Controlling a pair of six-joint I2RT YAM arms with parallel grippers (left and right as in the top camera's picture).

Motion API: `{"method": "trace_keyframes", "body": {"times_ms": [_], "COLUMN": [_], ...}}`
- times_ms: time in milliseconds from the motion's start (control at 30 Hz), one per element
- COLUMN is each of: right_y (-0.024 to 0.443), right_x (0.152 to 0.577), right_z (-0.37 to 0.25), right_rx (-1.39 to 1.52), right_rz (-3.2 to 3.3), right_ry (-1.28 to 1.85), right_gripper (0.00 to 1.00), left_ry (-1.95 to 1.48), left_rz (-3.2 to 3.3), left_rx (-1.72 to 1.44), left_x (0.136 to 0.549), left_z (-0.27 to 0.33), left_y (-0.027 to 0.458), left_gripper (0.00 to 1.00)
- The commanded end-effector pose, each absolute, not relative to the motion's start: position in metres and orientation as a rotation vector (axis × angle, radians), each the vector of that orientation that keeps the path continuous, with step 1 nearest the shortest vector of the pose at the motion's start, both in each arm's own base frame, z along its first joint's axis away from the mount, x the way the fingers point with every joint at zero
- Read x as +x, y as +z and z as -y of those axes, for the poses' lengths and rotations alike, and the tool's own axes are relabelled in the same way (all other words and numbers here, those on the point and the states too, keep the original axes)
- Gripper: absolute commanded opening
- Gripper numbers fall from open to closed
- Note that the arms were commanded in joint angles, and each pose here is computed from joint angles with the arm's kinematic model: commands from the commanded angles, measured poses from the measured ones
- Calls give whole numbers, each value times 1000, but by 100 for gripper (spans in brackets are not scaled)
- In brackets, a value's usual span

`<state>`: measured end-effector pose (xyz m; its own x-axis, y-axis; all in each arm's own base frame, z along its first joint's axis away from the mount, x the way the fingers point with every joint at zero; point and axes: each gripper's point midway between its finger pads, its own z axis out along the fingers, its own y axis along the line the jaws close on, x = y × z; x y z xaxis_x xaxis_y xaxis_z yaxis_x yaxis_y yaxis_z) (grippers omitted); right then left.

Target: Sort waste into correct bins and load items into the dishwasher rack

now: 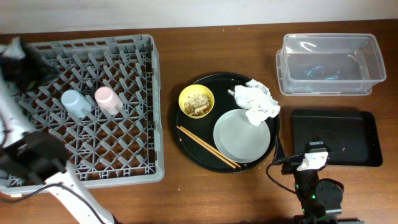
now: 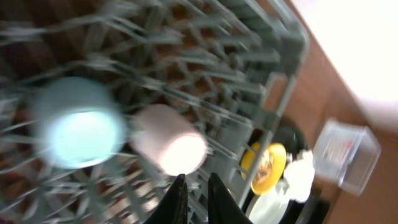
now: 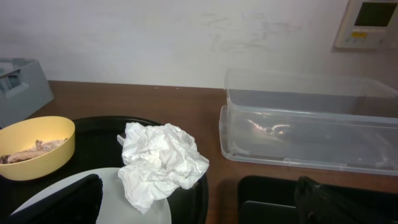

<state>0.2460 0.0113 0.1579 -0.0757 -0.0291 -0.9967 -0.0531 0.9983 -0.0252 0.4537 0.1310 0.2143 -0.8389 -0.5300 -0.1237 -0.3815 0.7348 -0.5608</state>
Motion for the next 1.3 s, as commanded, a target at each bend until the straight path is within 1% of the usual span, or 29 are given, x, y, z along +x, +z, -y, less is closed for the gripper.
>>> {"method": "trace_keyframes", "body": {"times_ms": [0, 100, 167, 200, 233, 300, 333, 433, 500, 533, 567, 600, 700, 767, 833, 967, 1100, 1200, 1267], "right_y": [156, 156, 156, 156, 155, 156, 155, 156, 156, 156, 156, 156, 156, 156, 156, 155, 156, 156, 156], "right_x": [246, 246, 246, 246, 246, 246, 246, 246, 246, 246, 246, 246, 246, 246, 246, 246, 246, 246, 246], "right_z": [-12, -12, -12, -12, -12, -12, -12, -12, -12, -12, -12, -12, -12, -12, -12, -12, -12, -12, -12], "right_rx": [-62, -62, -62, -62, -62, -62, -62, -62, -62, -62, -62, -62, -62, -62, -62, -62, -62, -62, -62], "right_rz": [-1649, -1649, -1649, -1649, -1649, -1649, -1649, -1649, -1649, -1649, -1649, -1649, -1649, -1649, -1649, -1649, -1649, -1649, -1649], "right_ry": [25, 25, 25, 25, 25, 25, 25, 25, 25, 25, 25, 25, 25, 25, 25, 25, 25, 25, 25], "right_gripper": [99, 99, 99, 99, 99, 99, 99, 99, 99, 99, 98, 99, 99, 99, 99, 99, 99, 99, 99], "left_ry": [-789, -774, -698, -639, -536, -479, -485, -520, -531, -511, -485, -478, -537, -571, -586, -564, -464, -446, -446], "left_rz": [-2683, -2705, -2746, -2770, -2798, -2797, -2784, -2716, -2654, -2625, -2607, -2602, -2607, -2609, -2606, -2661, -2707, -2733, -2732], "left_rx": [-241, 95, 254, 334, 442, 572, 626, 735, 801, 811, 795, 763, 612, 558, 588, 658, 682, 687, 675], "left_x": [465, 463, 458, 454, 447, 438, 433, 421, 416, 416, 418, 420, 430, 437, 440, 432, 431, 430, 433], "left_z": [-40, 35, 78, 98, 124, 159, 177, 235, 269, 282, 292, 298, 317, 333, 350, 379, 386, 385, 381], "left_y": [246, 252, 246, 241, 233, 229, 229, 233, 237, 238, 238, 238, 235, 225, 209, 161, 123, 110, 113], "left_gripper": [11, 16, 21, 30, 60, 79, 80, 80, 78, 75, 70, 67, 60, 60, 60, 60, 60, 60, 60]}}
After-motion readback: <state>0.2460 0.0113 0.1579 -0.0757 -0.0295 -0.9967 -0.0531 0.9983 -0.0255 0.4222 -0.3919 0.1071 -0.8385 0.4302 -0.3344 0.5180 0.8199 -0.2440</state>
